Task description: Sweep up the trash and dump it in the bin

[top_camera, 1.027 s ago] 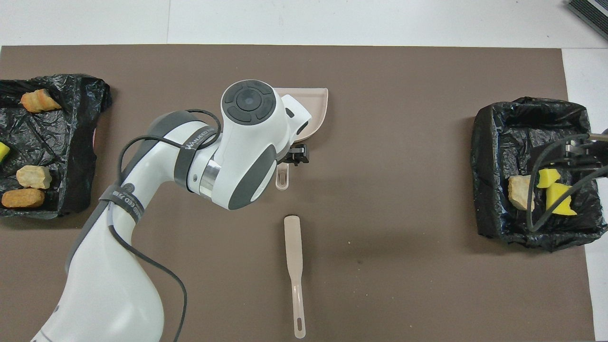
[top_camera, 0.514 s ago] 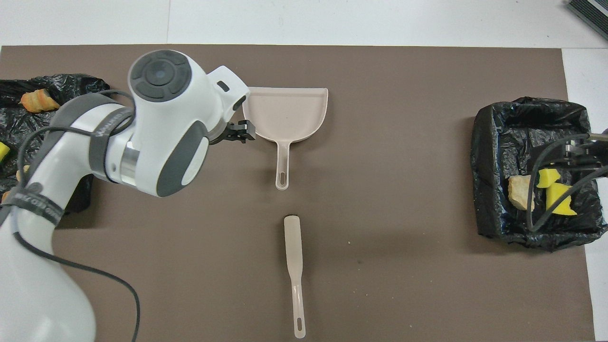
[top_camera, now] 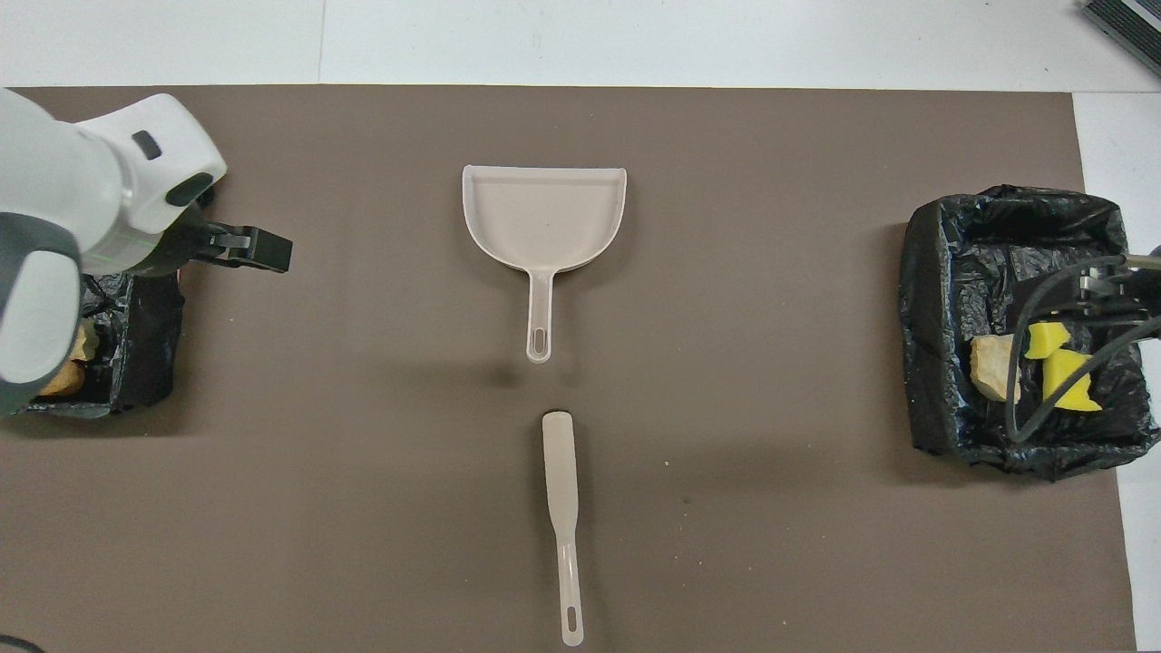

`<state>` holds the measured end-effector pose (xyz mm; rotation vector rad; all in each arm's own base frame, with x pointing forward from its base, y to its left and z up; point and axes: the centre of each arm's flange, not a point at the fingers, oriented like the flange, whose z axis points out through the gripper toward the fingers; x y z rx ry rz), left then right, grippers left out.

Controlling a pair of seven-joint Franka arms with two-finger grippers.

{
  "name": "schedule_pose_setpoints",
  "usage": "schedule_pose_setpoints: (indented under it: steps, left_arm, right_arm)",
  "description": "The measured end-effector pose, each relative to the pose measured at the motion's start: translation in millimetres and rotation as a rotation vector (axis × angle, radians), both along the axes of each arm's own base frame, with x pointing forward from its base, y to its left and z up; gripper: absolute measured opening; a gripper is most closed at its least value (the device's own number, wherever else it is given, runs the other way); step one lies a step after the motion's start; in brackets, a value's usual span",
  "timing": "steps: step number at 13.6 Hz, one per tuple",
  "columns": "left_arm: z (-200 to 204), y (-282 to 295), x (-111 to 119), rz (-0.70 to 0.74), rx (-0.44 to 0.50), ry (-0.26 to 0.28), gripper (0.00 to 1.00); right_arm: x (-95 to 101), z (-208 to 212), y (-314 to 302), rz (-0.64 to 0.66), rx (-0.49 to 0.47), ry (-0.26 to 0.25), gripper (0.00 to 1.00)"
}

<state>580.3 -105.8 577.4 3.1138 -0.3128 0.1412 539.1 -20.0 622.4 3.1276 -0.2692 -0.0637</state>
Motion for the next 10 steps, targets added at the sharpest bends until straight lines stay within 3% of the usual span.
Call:
schedule_pose_setpoints:
  steps: [5,10]
  left_arm:
    - [65,68,-13,0.048,0.002,0.017,1.00]
    - [92,88,-21,0.058,0.000,0.012,1.00]
  right_arm:
    - [0.0,0,0,0.000,0.000,0.000,1.00]
    - [0.0,0,0,0.000,0.000,0.000,1.00]
